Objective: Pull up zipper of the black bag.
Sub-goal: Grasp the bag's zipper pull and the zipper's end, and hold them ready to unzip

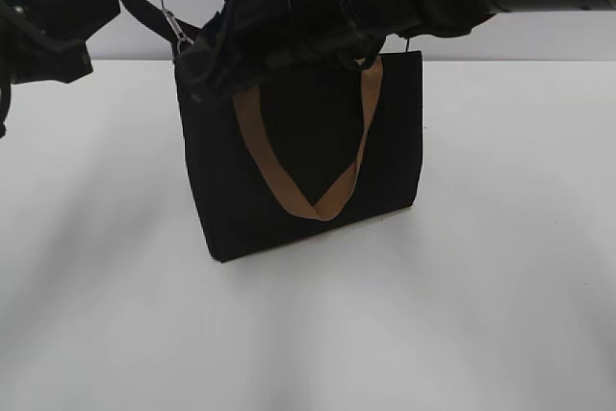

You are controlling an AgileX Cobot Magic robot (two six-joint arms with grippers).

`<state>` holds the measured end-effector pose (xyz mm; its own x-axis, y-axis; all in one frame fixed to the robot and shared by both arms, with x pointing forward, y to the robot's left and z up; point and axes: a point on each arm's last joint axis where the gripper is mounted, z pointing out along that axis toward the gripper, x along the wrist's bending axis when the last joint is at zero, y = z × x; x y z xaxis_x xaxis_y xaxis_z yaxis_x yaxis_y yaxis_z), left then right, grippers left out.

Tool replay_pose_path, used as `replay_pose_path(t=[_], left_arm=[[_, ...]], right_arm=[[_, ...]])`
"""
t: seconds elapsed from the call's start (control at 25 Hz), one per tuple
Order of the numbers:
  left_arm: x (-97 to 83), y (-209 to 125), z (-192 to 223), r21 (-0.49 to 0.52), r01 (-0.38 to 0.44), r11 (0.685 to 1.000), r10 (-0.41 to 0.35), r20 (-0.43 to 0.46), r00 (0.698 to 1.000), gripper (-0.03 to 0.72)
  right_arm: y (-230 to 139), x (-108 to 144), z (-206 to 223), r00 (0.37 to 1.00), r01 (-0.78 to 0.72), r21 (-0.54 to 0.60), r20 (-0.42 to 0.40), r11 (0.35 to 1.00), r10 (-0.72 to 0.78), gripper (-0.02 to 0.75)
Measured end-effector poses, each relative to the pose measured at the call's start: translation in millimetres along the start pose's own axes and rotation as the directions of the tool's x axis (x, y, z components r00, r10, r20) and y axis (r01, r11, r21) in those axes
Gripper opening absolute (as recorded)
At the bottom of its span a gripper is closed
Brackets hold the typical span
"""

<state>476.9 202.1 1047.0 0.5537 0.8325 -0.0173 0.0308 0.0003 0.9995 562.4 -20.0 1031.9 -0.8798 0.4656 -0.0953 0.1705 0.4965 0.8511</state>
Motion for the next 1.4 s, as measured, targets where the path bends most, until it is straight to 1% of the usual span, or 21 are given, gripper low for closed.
replay_pose_path(t=[0.16, 0.2, 0.64, 0.84, 1.0, 1.24, 1.32, 1.4], left_arm=[[0.0, 0.0, 0.0, 0.0, 0.0, 1.0, 0.0, 0.0, 1.0, 0.014], [0.0, 0.0, 0.0, 0.0, 0.0, 1.0, 0.0, 0.0, 1.0, 0.014], [-0.1, 0.6, -0.4, -0.002, -0.001, 1.0, 0.001, 0.0, 1.0, 0.013], [-0.2, 4.4, -6.1, 0.016, -0.015, 1.0, 0.015, -0.018, 1.0, 0.013], [0.6, 1.8, -7.4, 0.046, -0.017, 0.999, 0.018, -0.03, 0.999, 0.013], [0.4, 2.9, -8.3, 0.041, -0.015, 0.999, 0.017, -0.032, 0.999, 0.013], [0.4, 2.6, -8.5, 0.042, -0.015, 0.999, 0.016, -0.033, 0.999, 0.013], [0.6, 2.4, -8.6, 0.042, -0.011, 0.999, 0.013, -0.035, 0.999, 0.013]], right_arm=[[0.4, -2.3, 0.0, 1.0, -0.002, -0.004, 0.026, 1.0, 0.002, 0.001], [0.4, -2.4, 0.0, 1.0, -0.003, -0.004, 0.027, 1.0, 0.003, -0.013], [0.2, -3.7, -0.7, 0.998, -0.062, -0.005, 0.03, 0.998, 0.062, -0.015], [-2.9, -16.0, -5.6, 0.99, -0.131, -0.007, 0.043, 0.991, 0.131, -0.015], [-4.0, -22.3, -10.1, 0.984, -0.174, -0.005, 0.025, 0.985, 0.175, -0.015], [-2.9, -23.9, -15.5, 0.982, -0.187, -0.004, 0.002, 0.982, 0.187, -0.015], [-4.6, -26.1, -17.0, 0.979, -0.206, 0.004, -0.008, 0.979, 0.206, -0.015], [-7.2, -32.5, -20.4, 0.972, -0.234, 0.012, 0.0, 0.972, 0.234, -0.015]])
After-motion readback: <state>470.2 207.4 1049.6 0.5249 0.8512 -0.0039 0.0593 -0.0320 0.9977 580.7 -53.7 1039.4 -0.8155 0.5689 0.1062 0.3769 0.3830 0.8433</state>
